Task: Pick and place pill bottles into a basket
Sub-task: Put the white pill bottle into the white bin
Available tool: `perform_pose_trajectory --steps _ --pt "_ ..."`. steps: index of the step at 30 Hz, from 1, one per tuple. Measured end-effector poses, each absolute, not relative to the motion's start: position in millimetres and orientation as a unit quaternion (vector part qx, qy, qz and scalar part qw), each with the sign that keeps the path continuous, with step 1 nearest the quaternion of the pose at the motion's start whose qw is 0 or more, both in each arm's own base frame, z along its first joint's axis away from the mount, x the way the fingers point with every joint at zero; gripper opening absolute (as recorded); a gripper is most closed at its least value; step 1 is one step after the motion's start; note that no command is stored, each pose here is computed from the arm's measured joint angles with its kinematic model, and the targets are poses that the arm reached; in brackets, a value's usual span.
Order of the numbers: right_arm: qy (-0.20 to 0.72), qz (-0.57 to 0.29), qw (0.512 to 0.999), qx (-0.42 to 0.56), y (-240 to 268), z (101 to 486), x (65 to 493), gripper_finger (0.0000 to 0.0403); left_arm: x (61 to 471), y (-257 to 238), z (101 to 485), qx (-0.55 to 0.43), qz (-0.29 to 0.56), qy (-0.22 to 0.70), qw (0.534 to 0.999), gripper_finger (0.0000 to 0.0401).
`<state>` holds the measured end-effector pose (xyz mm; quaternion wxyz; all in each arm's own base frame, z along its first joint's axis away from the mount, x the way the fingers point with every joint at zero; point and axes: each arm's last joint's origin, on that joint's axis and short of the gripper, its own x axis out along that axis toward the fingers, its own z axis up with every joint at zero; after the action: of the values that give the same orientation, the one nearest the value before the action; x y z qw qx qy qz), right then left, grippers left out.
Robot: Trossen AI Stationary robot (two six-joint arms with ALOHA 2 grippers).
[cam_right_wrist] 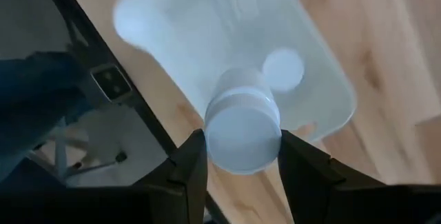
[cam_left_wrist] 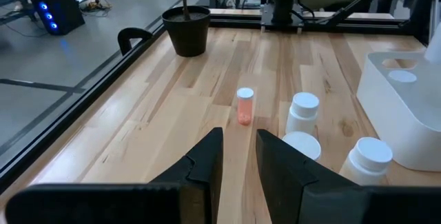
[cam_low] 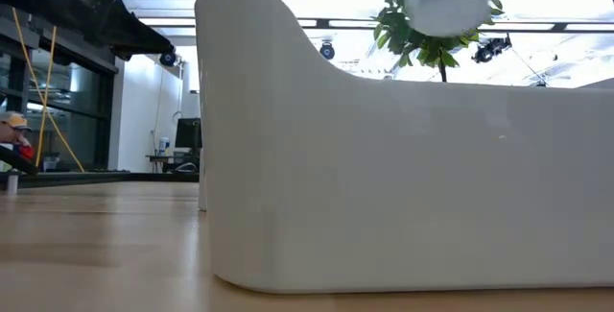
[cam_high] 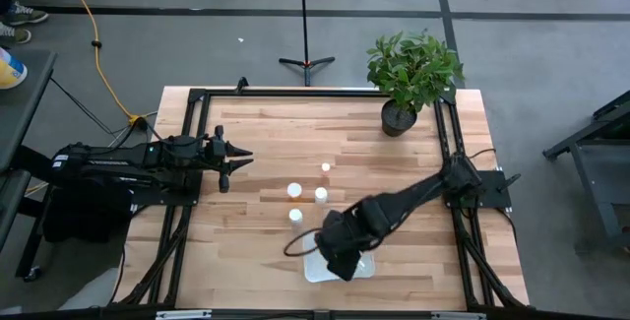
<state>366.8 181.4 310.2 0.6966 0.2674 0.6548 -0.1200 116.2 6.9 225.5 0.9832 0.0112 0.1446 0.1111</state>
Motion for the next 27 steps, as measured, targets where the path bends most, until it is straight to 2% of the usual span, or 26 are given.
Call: perform_pose_trajectory --steps 9,22,27 --pt "0.694 -0.145 0.644 0.286 199 259 359 0.0137 116 7 225 0.011 0.111 0.145 0.983 0.0124" --pt "0.694 -0.147 0.635 0.306 200 214 360 0.0137 116 7 225 0.011 0.111 0.144 0.983 0.0124" --pt "0.693 -0.149 0.633 0.311 199 207 359 0.0137 116 7 225 0.01 0.111 0.144 0.983 0.0124"
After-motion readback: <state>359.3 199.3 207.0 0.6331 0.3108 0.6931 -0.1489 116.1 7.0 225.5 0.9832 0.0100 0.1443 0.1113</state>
